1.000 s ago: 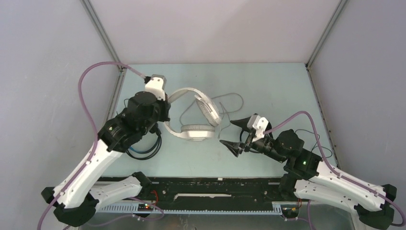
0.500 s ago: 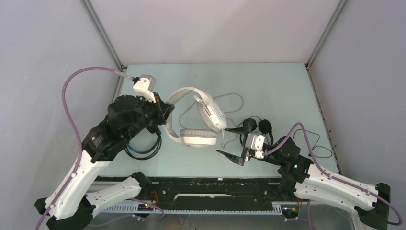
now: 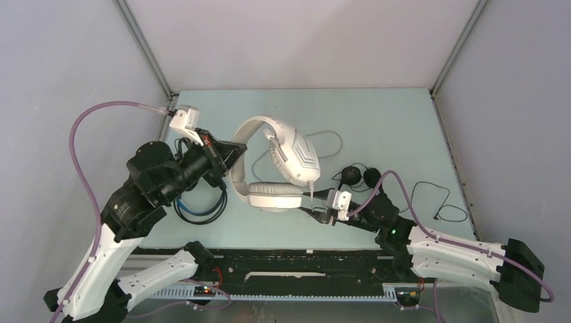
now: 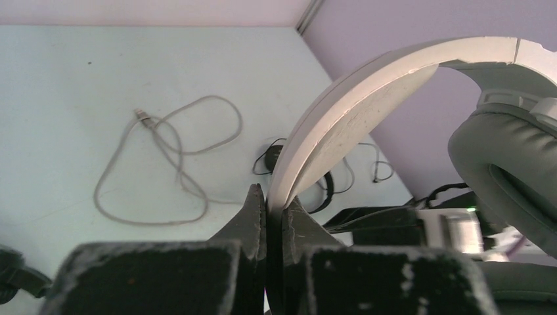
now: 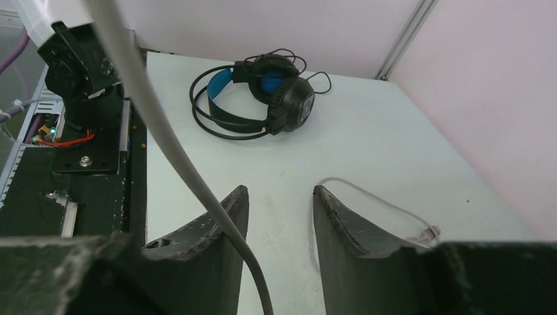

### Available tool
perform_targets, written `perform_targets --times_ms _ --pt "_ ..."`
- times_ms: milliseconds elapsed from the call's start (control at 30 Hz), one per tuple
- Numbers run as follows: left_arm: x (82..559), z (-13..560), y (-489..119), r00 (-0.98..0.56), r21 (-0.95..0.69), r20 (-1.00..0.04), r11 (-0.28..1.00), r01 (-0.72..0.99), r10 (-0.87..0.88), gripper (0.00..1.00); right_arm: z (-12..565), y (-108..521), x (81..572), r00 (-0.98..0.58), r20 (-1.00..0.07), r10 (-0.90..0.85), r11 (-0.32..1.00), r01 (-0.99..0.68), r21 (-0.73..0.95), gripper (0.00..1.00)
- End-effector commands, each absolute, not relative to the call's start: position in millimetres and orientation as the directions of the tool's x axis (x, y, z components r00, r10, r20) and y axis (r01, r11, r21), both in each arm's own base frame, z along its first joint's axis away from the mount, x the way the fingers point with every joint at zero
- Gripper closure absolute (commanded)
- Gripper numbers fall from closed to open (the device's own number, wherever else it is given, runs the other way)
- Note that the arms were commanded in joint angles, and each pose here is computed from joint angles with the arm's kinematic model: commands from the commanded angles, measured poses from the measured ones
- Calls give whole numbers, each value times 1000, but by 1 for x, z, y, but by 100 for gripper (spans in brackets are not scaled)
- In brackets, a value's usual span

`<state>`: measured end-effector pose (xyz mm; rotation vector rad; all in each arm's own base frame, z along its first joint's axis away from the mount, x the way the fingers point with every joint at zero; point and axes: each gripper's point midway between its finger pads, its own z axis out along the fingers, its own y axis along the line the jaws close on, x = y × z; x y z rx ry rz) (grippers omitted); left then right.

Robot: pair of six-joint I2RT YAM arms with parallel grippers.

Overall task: Wrap the headphones
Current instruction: Wrap the headphones cable around the headphones.

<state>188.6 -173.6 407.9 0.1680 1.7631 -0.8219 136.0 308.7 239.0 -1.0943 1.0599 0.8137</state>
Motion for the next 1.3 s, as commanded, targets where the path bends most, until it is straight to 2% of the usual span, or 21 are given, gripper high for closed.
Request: perform_targets --times_ms 0,100,200,400,667,900,1167,1267 --pt "163 484 -177 -290 -551 -823 561 618 -488 100 255 308 142 311 -943 116 341 -904 -256 59" --pt "153 490 -180 -300 -558 -811 512 653 -502 100 258 308 144 309 -942 132 359 -901 -245 59" --pt "150 487 -180 -305 -559 -810 505 657 -501 100 264 308 148 315 -936 156 380 -894 -238 66" --pt "131 479 -198 -360 -543 -819 402 737 -447 100 274 315 156 328 -931 160 399 -884 -242 100" --pt "109 434 -229 -478 -528 -848 283 801 -230 100 297 321 173 330 -927 179 427 -875 -229 100" --pt "99 387 -245 -562 -566 -823 215 796 -86 100 305 318 195 308 -936 172 446 -871 -205 100" --pt "102 328 -245 -580 -534 -808 285 796 105 100 312 298 213 286 -947 148 490 -853 -181 100" --pt "112 308 -240 -570 -492 -807 357 794 154 100 308 287 218 256 -961 108 511 -843 -167 100"
